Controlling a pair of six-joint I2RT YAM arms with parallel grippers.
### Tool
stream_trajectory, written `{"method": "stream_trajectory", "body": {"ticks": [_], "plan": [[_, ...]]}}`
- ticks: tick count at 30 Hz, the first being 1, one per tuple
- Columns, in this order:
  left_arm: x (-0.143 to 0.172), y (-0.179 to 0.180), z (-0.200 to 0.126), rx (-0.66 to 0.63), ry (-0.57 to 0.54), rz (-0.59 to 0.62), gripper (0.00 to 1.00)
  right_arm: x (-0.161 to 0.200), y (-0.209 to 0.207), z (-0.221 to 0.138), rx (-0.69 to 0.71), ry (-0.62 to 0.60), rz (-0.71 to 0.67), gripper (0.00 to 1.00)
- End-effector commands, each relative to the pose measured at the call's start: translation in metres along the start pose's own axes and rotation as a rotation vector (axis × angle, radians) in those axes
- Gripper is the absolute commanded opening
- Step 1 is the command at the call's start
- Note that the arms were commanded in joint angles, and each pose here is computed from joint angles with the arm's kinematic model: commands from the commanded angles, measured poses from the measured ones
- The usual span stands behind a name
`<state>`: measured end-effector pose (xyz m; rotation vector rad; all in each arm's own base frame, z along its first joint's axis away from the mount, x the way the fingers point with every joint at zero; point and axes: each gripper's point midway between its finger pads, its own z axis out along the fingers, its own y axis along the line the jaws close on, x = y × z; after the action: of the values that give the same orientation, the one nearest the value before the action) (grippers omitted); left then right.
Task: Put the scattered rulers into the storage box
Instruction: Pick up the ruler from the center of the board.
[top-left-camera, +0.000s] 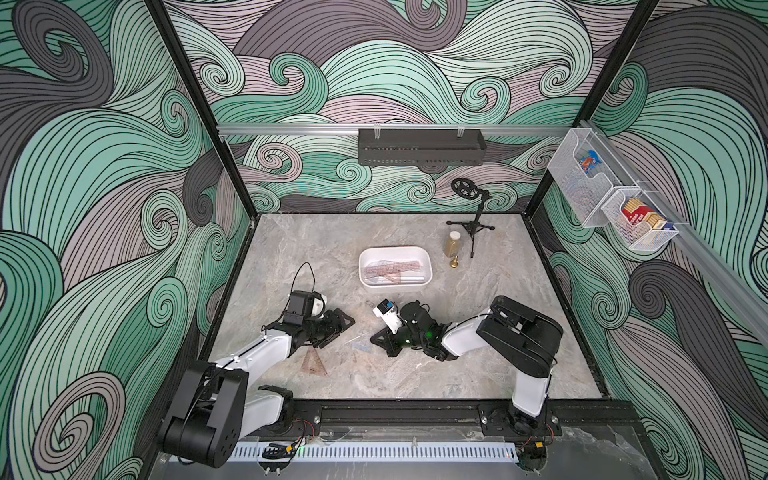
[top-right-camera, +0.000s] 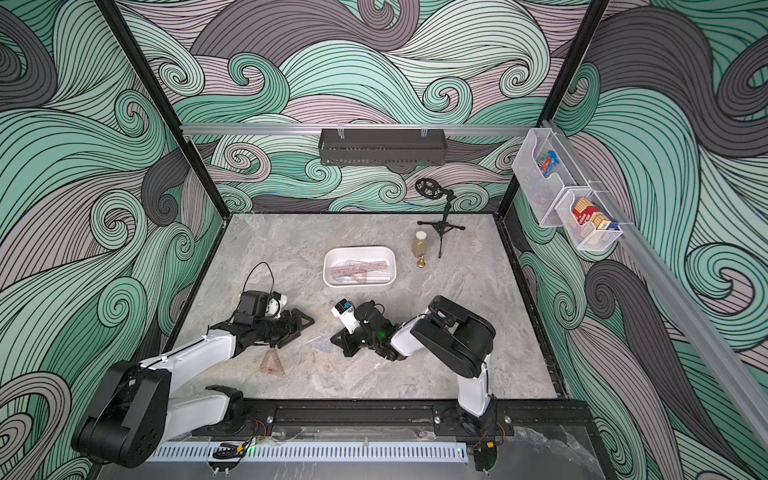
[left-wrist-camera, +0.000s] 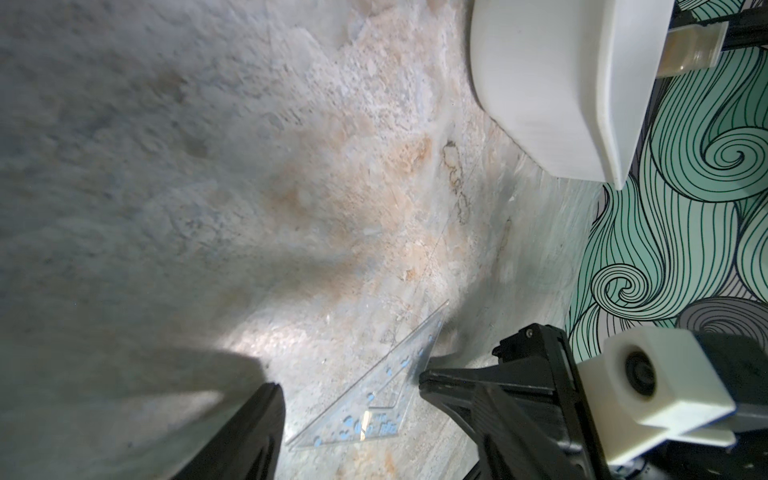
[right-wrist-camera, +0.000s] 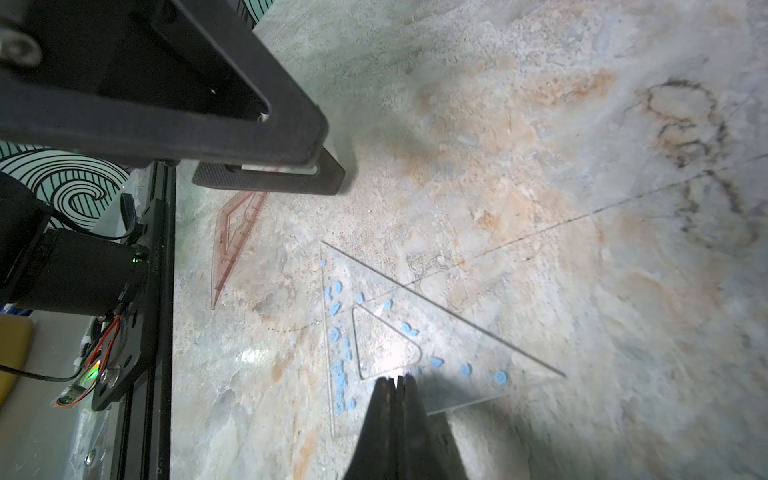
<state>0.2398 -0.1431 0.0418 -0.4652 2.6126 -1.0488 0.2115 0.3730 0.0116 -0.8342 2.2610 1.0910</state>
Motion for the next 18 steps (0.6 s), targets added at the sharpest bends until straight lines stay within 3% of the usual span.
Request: {"method": "stream_trajectory", "body": {"ticks": [1, 18], "plan": [[-0.001, -0.003, 0.000, 0.014, -0.001, 0.008, 0.76, 0.015, -0.004, 0.001, 0.003, 0.029, 0.023, 0.00], [0.020, -0.006, 0.009, 0.088, 0.058, -0.001, 0.75, 0.025, -0.008, 0.002, 0.007, 0.045, 0.033, 0.00]]}}
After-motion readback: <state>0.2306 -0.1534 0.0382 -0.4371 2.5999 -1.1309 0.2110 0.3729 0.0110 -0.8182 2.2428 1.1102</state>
